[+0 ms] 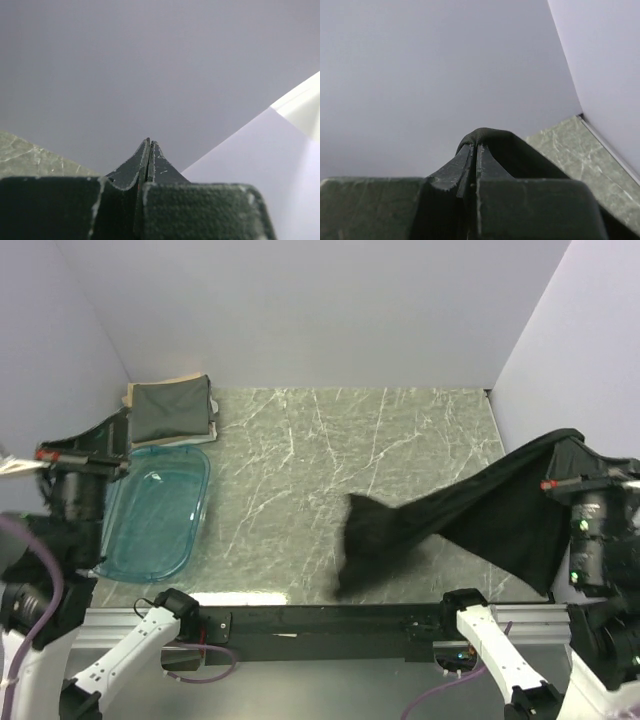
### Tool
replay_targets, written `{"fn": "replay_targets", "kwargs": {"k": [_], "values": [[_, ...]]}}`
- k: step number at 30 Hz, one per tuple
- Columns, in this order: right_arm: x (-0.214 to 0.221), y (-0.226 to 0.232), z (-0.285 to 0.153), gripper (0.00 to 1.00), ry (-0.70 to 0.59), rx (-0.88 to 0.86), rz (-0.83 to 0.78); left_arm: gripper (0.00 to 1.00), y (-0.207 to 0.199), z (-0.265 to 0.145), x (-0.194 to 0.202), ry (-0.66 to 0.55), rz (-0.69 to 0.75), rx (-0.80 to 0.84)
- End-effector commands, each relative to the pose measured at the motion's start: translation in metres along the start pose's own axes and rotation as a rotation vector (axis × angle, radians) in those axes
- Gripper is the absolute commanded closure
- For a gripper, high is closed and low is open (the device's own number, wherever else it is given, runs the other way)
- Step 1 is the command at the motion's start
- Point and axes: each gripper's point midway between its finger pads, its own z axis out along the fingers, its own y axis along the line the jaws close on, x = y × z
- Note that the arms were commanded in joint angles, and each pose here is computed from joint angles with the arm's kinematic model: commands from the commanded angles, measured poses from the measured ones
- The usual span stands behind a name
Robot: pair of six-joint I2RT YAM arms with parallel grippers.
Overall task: Fold and stack the t-shirts
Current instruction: Flatten the tshirt out
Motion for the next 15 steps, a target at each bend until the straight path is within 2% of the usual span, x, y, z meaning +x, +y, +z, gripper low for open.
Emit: {"fn": "replay_targets", "kwargs": {"k": [1, 3, 4, 7, 12, 15], "values": [[0.039, -0.008, 0.042, 1.00, 0.084, 0.069, -0.072, 0.99, 0.015, 0.033, 0.041, 0.089, 0.055, -0.058], [0.062, -0.004, 0.063, 1.00, 0.121, 0.053, -0.090, 0.99, 0.039, 0.054, 0.077, 0.156, 0.083, -0.130], [0.096, -0.008, 0.081, 1.00, 0.201, 0.066, -0.113, 0.99, 0.044, 0.061, 0.093, 0.192, 0.093, -0.137], [0.153, -0.009, 0.107, 1.00, 0.333, 0.049, -0.130, 0.99, 0.074, 0.077, 0.150, 0.326, 0.132, -0.184], [0.219, -0.007, 0.124, 1.00, 0.446, -0.028, -0.108, 0.99, 0.141, 0.074, 0.250, 0.579, 0.164, -0.283], [0.272, -0.016, 0.136, 1.00, 0.570, -0.023, -0.121, 0.99, 0.172, 0.062, 0.288, 0.700, 0.182, -0.343]]}}
